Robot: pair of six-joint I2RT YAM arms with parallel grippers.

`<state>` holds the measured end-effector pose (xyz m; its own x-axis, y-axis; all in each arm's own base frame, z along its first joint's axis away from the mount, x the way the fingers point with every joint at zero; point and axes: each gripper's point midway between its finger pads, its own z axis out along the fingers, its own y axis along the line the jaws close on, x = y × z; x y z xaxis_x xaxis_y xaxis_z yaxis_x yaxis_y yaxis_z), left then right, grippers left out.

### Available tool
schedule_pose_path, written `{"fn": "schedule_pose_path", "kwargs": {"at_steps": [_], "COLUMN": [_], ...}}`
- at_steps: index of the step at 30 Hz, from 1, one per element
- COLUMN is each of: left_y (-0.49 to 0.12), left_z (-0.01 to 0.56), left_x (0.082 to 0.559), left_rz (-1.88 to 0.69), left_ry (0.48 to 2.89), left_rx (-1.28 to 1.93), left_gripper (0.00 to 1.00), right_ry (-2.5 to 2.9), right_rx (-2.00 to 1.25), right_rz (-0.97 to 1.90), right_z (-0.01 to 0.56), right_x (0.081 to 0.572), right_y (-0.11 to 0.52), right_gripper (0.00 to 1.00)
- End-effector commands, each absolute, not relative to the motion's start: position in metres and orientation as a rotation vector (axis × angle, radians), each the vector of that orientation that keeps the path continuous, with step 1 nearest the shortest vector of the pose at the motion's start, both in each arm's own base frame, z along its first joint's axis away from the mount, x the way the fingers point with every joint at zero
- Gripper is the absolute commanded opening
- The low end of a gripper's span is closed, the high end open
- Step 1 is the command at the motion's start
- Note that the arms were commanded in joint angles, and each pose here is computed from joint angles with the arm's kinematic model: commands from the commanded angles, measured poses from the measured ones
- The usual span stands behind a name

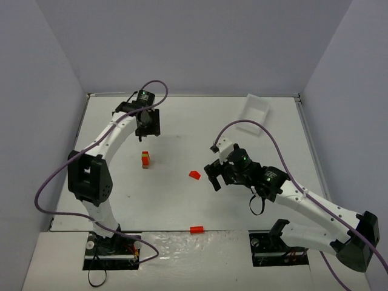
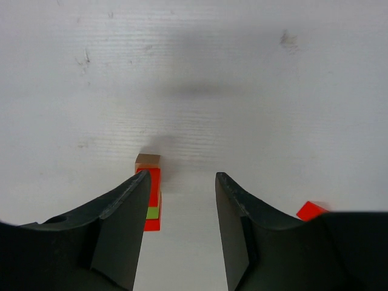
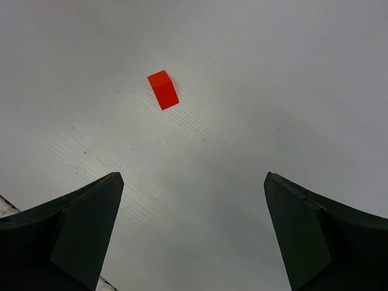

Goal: Build the wood block tower

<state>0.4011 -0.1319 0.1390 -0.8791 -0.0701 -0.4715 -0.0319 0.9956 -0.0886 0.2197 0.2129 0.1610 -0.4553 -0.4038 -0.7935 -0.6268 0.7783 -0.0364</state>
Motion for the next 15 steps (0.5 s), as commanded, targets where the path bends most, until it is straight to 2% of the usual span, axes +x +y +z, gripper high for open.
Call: {"fn": "schedule_pose_path", "kwargs": {"at_steps": [1,6,15], "left_y": [-0.128,-0.120,-0.103], "left_z": [0.249,0.285,0.264], "left_x": [0.398,0.363,0.270], "left_rz": [-0.184,-0.234,-0.341], "left_ry": [2.370,2.280,2.274], "left_rx": [-0.067,-0.037,-0.008], "left_gripper": [0.45,0.49,0.58], "right_ry": [2.063,2.119,2.327], "right_rx": [-0.772,-0.861,-1.051], "right_rz": [0.433,0.542,0.661], "right_z": [0.178,0.160,0.100], "right_x": [0.225,0.206,0.138], "right_y": [0.236,0.256,0.292], "right_gripper": [1.00,0.99,0.91]}}
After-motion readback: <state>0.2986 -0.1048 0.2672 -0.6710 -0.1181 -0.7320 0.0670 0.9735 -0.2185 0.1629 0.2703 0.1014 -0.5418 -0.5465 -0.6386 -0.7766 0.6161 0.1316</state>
